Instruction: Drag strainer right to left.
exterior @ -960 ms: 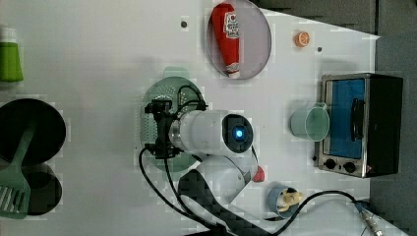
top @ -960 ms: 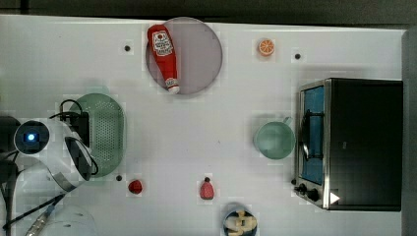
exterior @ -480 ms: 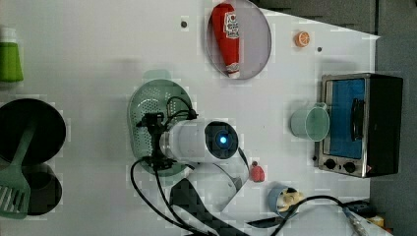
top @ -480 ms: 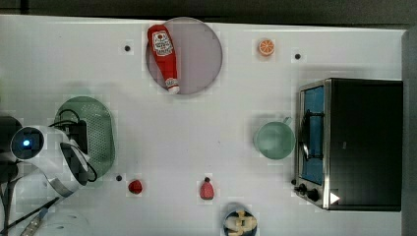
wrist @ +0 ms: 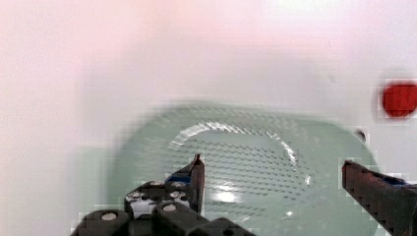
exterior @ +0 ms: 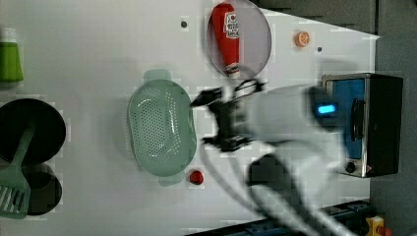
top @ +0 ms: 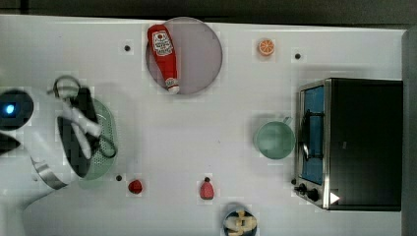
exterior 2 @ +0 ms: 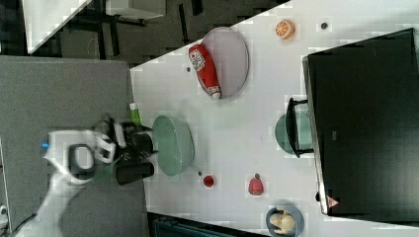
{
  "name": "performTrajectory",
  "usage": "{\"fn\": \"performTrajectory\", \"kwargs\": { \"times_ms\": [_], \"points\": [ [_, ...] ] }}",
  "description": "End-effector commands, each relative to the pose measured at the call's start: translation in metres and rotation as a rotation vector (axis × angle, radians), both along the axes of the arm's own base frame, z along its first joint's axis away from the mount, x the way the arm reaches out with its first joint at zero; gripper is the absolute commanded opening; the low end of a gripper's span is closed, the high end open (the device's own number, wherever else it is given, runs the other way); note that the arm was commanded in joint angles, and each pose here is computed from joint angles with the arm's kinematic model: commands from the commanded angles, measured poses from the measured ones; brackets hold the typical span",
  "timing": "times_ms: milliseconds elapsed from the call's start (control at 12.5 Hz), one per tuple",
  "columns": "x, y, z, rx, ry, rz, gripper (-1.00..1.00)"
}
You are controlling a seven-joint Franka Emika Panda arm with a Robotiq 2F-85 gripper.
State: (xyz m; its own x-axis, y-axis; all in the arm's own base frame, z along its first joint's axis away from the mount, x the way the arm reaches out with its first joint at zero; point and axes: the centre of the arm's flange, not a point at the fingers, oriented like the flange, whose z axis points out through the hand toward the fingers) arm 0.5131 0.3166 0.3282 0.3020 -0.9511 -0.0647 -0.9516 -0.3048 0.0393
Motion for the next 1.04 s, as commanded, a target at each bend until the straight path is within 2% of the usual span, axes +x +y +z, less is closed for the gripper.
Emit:
{"fn": "performTrajectory", "kwargs": {
  "times_ms": [80,320,560,800,1040],
  "points": [
    [0.039,-0.134,0.119,0.072,-0.104,0.050,1.00],
    [0.023,-0.251,0.188,0.069,-0.108,0.209,1.00],
    [-0.005,-0.349,0.223,-0.008,-0.088,0.395,1.00],
    [-0.025,-0.389,0.240,-0.035,-0.075,0.395,1.00],
    [-0.026,-0.389,0.240,-0.034,-0.070,0.396,1.00]
  ]
}}
